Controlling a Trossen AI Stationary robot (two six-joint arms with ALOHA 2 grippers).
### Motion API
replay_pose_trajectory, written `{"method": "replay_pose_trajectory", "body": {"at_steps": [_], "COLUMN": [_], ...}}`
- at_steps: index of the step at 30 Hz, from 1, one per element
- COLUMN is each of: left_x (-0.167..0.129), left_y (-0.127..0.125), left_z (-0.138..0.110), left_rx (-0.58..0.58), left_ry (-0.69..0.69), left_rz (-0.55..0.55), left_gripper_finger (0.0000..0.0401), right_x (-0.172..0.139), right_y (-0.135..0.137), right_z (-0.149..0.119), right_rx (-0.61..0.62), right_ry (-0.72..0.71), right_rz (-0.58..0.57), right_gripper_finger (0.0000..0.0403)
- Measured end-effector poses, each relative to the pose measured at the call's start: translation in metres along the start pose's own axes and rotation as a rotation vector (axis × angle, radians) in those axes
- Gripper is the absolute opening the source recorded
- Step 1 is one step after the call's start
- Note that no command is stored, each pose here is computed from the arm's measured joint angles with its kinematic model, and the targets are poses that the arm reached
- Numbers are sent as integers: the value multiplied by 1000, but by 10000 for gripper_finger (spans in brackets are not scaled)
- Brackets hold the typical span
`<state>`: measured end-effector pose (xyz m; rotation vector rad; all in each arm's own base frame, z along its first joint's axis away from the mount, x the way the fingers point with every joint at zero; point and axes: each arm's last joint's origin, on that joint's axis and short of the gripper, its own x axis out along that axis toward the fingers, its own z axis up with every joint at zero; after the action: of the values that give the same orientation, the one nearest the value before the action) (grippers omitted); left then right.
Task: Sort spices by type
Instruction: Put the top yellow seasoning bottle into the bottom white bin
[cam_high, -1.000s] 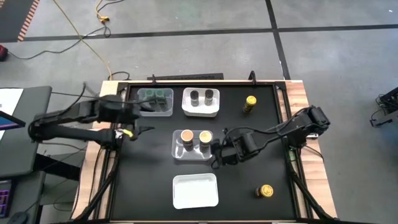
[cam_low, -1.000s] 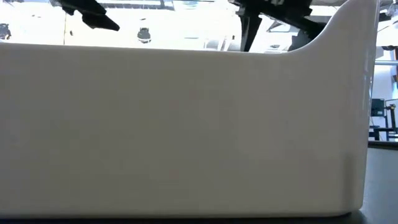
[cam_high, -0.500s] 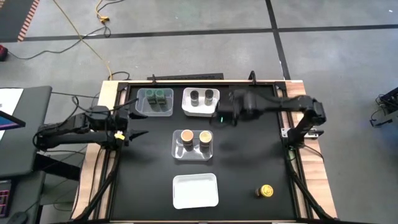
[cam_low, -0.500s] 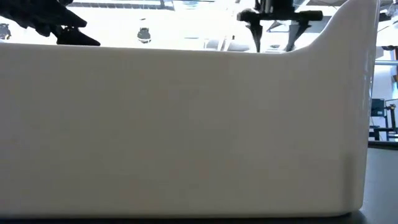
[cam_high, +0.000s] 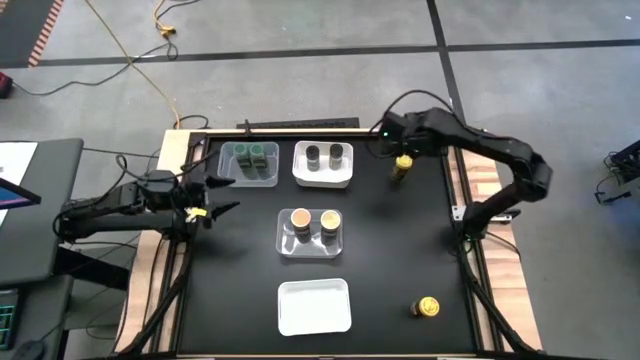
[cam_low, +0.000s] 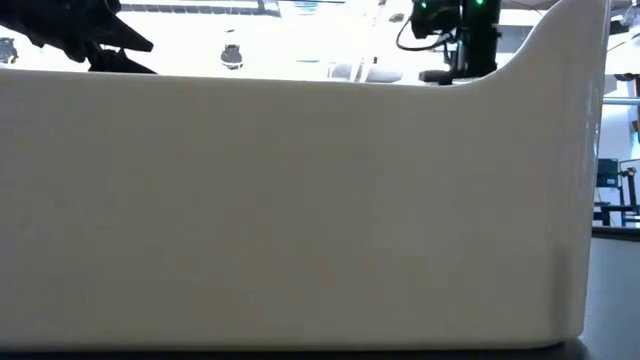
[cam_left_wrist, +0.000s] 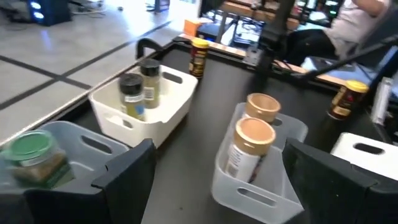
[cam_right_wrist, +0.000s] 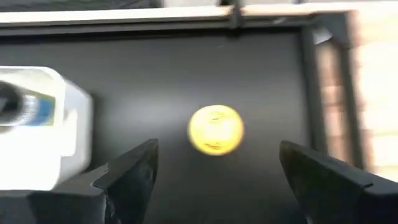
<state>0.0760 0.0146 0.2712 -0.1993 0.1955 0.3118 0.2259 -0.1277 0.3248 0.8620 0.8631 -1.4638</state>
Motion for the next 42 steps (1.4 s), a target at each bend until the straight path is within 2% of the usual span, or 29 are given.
{"method": "replay_pose_trajectory", "body": {"at_steps": [4,8,17,27,36,42], "left_x": [0,0,0,0,0,0], "left_y": [1,1,2,2,2,2], "left_z": [0,0,-1,-1,-1,-1], "left_rx": [17,21,23,23,23,23], "left_ry": [-5,-7,-2,0,0,0], "left_rz": [32,49,67,67,66,65], "left_gripper_finger": [334,334,334,334,334,334], "right_x": [31,55,97,109,111,109], "right_y": [-16,-21,-9,-6,-9,-7], "right_z": [-1,0,2,1,4,2], "right_rx": [87,119,70,64,76,90], "right_ry": [23,35,145,163,194,220], "right_rz": [60,93,25,-23,-18,3], "right_gripper_finger": [362,361,361,355,283,252]}}
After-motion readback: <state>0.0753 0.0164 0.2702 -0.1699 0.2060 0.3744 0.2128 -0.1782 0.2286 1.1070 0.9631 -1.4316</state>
